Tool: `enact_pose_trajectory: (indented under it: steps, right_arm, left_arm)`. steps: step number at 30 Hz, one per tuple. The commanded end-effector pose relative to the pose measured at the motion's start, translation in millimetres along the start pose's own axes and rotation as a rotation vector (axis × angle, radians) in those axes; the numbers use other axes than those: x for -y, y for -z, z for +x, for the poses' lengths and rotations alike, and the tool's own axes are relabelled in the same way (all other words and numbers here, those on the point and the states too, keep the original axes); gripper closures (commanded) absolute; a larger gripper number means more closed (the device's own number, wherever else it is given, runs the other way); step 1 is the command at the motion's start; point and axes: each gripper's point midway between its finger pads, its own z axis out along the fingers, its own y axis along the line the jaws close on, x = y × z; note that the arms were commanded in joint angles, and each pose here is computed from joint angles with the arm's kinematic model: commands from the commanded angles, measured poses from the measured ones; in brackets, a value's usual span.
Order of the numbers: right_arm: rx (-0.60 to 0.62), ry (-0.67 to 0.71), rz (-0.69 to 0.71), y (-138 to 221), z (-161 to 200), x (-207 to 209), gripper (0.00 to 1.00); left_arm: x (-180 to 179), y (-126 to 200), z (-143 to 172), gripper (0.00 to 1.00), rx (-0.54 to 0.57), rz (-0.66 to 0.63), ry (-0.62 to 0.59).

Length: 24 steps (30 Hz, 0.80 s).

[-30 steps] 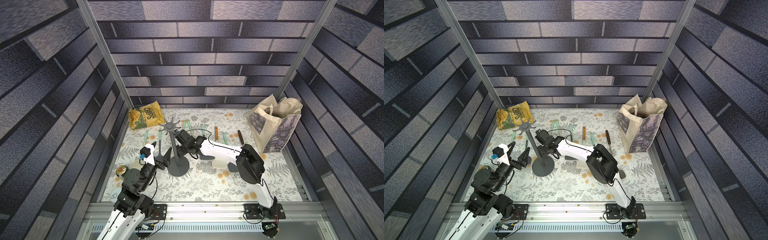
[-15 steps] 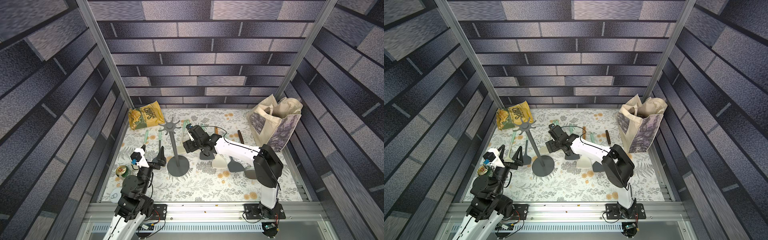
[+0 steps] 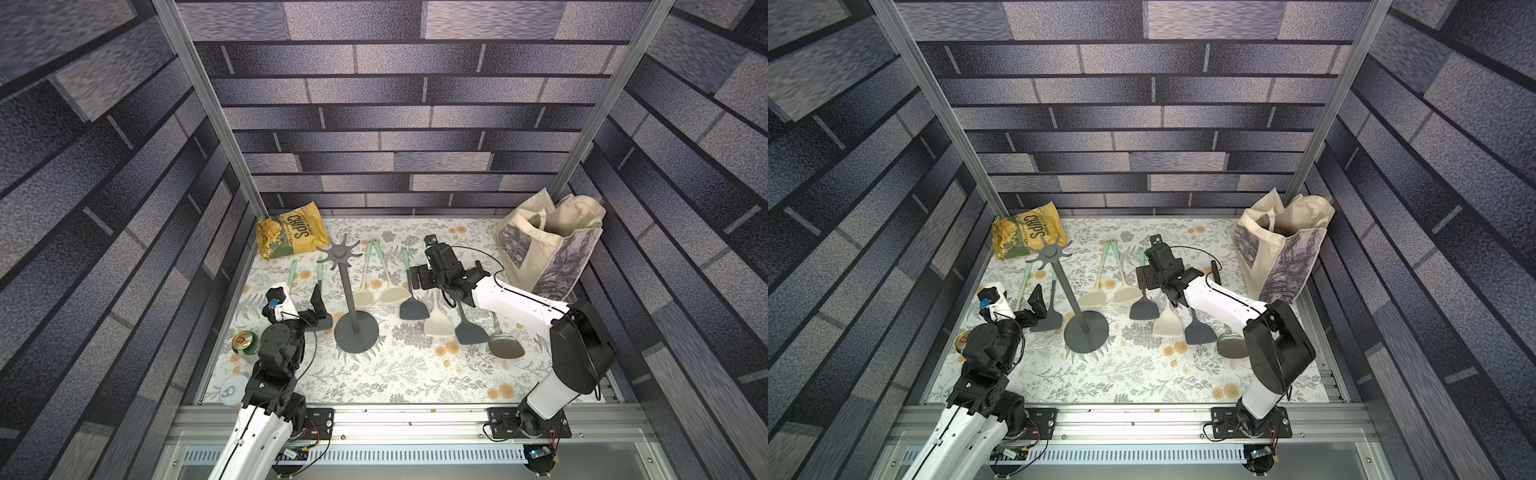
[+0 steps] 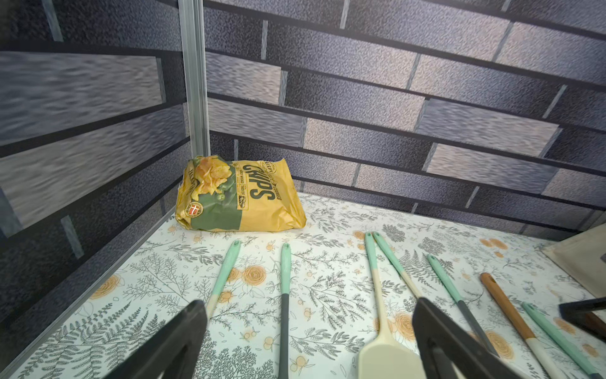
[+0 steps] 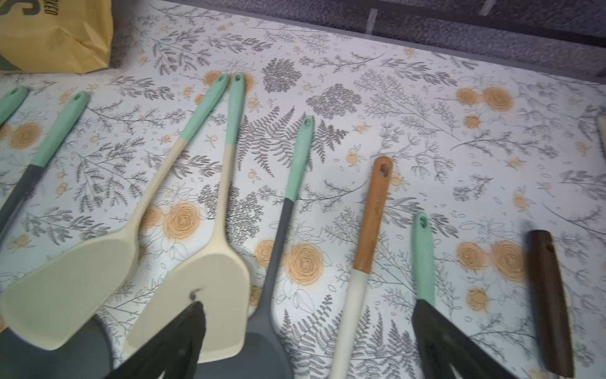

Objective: Take the spatula off the kitchen utensil rack
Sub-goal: Reset both arms

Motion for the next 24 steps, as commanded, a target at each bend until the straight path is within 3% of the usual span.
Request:
enact_pose_trajectory:
  steps: [1,5,11,17,24]
  right_arm:
    - [0.098,-0.023,0.155,11.8,-4.8,54.2,0.0]
    - [0.197,0.019,0.295,35.2,-0.1,92.0,0.0]
    - [0.239,-0.063,0.392,46.8,21.5,141.9,0.0]
    - [0.199,-0.225,0.432,38.1,41.5,191.2,0.0]
    - [0.198,-0.213,0.513,38.9,54.5,223.7,0.0]
  left_arm:
    - [-1.3,-11.4,-19.0,0.0,0.06,-0.011,0.033]
    - [-3.1,-28.8,-15.4,0.0,0.047,-0.03,0.003]
    - [-13.8,-46.2,1.6,0.0,-0.013,-0.066,-0.042]
    - [-36.5,-61.4,38.3,0.0,-0.119,-0.139,-0.038]
    - [-52.3,-108.4,87.7,0.0,-0.263,-0.224,-0.167]
